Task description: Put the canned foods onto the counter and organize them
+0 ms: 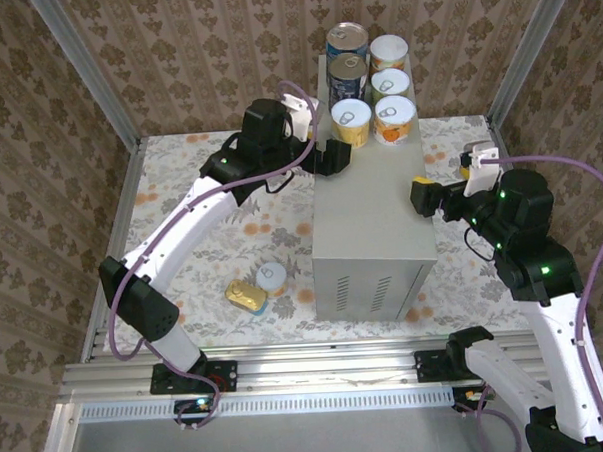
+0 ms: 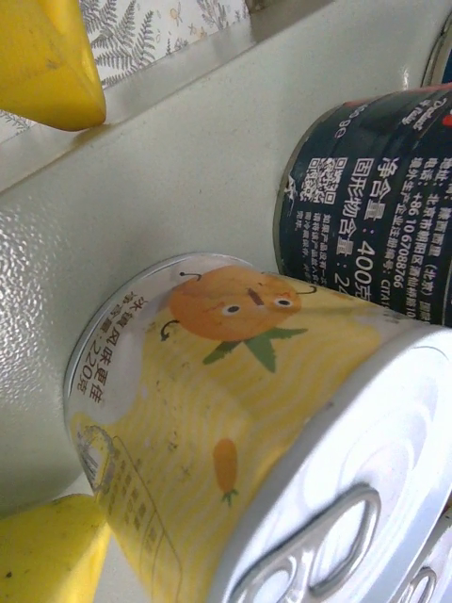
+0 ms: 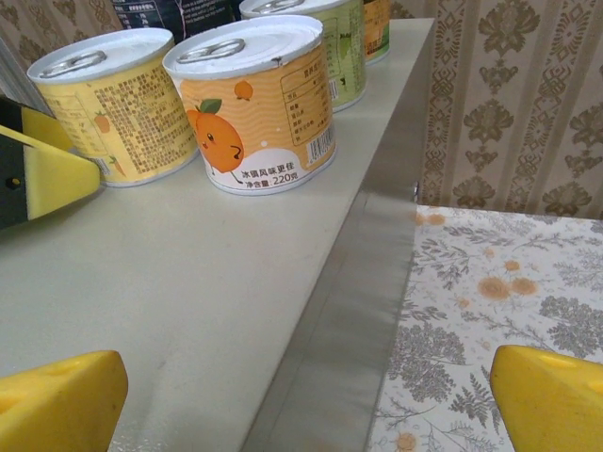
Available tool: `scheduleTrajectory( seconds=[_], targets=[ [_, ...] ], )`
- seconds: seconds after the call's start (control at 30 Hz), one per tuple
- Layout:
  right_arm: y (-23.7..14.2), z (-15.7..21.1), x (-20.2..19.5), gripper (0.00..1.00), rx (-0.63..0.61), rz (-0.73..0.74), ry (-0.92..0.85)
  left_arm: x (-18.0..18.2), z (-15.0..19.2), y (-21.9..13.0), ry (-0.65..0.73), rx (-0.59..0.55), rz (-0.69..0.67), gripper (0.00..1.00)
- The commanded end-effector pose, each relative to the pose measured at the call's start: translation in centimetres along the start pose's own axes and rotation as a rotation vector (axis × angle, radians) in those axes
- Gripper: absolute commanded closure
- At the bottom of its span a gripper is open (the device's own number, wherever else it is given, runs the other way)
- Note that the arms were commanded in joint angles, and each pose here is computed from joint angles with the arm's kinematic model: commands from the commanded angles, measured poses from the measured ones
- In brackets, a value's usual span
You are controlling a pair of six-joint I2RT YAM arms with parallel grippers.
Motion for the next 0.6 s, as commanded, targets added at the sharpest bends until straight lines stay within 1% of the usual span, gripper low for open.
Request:
scheduleTrajectory(
  seconds=[0.0,0.57],
  targets=[
    [0.0,0.2,0.1,0.00,-0.001,0.004,-0.007,-0.4,-1.4,0.2,-0.014,-0.054,0.003,0.00],
    [0.1,0.1,0.3,0.00,-0.006,-0.016,-0.014,-0.3,-1.8,-1.0,-0.014,-0.073,-0.009,0.00]
  ],
)
Point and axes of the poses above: each hand's point on the last joint's axis, 136 mm out from that joint toward the fingers, its own y axis out along the fingers, its own x axis along the line the jaws close on, z = x × y, the point moved 4 cm from there along -y, back along the fingers, and after that the axes turned 15 degrees about -y, right-handed, at the moved point
